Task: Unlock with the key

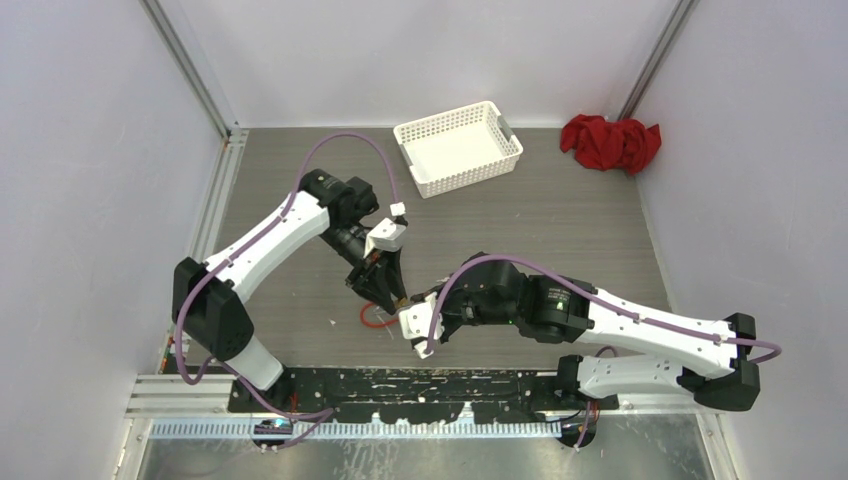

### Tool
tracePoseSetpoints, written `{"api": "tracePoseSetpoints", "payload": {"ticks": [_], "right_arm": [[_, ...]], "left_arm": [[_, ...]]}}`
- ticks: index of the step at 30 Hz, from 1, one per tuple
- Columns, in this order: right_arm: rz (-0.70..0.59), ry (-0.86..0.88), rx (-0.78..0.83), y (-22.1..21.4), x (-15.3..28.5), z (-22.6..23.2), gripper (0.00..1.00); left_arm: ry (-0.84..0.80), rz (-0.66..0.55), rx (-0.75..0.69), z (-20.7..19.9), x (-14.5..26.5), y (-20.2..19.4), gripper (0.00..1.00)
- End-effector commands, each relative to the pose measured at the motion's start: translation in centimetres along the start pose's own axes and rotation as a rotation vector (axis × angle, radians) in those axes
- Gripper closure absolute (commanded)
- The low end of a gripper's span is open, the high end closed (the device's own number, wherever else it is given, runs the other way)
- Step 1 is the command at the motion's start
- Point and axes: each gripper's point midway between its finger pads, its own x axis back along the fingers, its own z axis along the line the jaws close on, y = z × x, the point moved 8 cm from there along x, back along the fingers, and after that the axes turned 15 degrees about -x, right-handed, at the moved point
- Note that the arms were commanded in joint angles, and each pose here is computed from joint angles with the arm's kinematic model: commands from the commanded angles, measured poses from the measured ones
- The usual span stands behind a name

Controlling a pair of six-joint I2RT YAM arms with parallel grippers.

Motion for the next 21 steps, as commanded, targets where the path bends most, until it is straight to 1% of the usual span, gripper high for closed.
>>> {"api": "tracePoseSetpoints", "payload": {"ticks": [1,21], "right_arm": [[-0.054,-0.039,0.023,1.18,0.11,-0.71,0.99],[-0.041,-0.034,0.024,0.30,-0.87,-0.30,0.99]], "left_arm": [[-0.040,-0.047,0.132,-2.18,0.12,1.81,1.00],[-0.038,-0.049,0.129,-2.21,0.14,1.99,1.00]]}}
